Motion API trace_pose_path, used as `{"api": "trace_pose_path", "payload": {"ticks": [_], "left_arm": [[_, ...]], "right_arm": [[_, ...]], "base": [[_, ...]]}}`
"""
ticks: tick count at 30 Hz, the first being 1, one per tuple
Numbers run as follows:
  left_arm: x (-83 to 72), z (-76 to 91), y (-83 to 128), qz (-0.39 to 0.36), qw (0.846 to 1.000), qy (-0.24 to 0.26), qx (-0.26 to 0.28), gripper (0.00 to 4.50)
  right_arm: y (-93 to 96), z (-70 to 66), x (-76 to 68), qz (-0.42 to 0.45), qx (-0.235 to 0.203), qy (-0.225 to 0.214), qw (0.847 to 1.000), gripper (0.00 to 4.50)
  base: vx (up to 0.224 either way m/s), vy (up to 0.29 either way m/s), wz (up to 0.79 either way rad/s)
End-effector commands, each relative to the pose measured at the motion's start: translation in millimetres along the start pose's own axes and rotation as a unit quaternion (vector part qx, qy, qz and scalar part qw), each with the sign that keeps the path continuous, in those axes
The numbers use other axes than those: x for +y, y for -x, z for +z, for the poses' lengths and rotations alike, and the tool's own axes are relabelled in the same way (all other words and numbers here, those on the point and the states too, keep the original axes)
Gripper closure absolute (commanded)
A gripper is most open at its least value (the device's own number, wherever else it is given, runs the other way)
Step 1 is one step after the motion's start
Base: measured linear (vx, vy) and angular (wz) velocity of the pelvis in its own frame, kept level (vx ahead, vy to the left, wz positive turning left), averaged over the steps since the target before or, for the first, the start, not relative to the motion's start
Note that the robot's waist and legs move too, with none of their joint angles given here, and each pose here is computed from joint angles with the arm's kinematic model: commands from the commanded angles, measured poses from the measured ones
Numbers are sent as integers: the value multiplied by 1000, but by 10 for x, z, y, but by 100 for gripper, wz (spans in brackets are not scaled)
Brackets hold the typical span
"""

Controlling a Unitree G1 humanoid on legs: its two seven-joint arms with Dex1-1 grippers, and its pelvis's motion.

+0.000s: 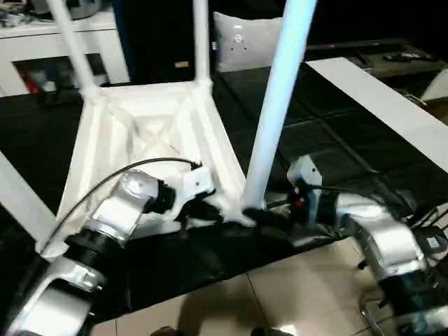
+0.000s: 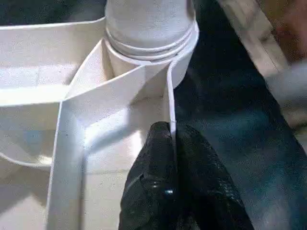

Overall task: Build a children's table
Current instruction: Rotate leg to tighten

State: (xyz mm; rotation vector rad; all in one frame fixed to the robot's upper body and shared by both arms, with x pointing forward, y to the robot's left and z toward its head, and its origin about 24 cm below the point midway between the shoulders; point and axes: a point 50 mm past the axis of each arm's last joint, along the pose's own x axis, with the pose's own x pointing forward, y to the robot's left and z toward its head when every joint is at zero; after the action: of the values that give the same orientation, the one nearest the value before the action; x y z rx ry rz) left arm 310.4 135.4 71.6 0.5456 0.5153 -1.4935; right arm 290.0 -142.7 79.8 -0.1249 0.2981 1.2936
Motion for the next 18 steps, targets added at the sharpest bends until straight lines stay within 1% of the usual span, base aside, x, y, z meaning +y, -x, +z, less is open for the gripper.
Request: {"api": "trace_pose_path", "payload": {"ticks": [1, 2, 4, 5, 8, 9, 12, 14, 15, 16, 18], "left_arm": [[-23, 240, -75, -60, 995, -73, -5, 450], [-19, 237, -68, -64, 995, -75, -3, 450], [-18, 237, -52, -80, 993, -84, 4, 450], [-22, 237, -49, -87, 992, -88, 7, 450], [-45, 242, -45, -112, 989, -99, 10, 450], [-52, 244, -46, -121, 987, -104, 12, 450], [-39, 238, -48, -124, 985, -115, 16, 450], [-35, 233, -48, -125, 985, -117, 17, 450], [-29, 226, -45, -126, 985, -118, 19, 450], [-23, 218, -39, -126, 985, -120, 21, 450], [-5, 214, -25, -122, 985, -120, 24, 450]], "right_arm": [[-18, 29, 14, 32, -1, 11, 999, 42], [-22, 24, 20, 45, 1, 11, 999, 42], [-36, 24, 28, 71, 6, 9, 997, 67], [-39, 26, 32, 81, 8, 7, 997, 67], [-40, 26, 43, 105, 16, 6, 994, 90], [-40, 23, 46, 113, 20, 7, 993, 112], [-42, 9, 46, 135, 28, 5, 990, 133], [-41, 6, 45, 140, 29, 3, 990, 156], [-41, 3, 44, 144, 30, 3, 989, 156], [-39, 0, 46, 149, 32, 1, 988, 173], [-32, -2, 47, 155, 34, -2, 987, 185]], "base": [[0, 0, 0], [0, 0, 0], [0, 0, 0], [0, 0, 0], [0, 0, 0], [0, 0, 0], [0, 0, 0], [0, 0, 0], [0, 0, 0], [0, 0, 0], [0, 0, 0]]}}
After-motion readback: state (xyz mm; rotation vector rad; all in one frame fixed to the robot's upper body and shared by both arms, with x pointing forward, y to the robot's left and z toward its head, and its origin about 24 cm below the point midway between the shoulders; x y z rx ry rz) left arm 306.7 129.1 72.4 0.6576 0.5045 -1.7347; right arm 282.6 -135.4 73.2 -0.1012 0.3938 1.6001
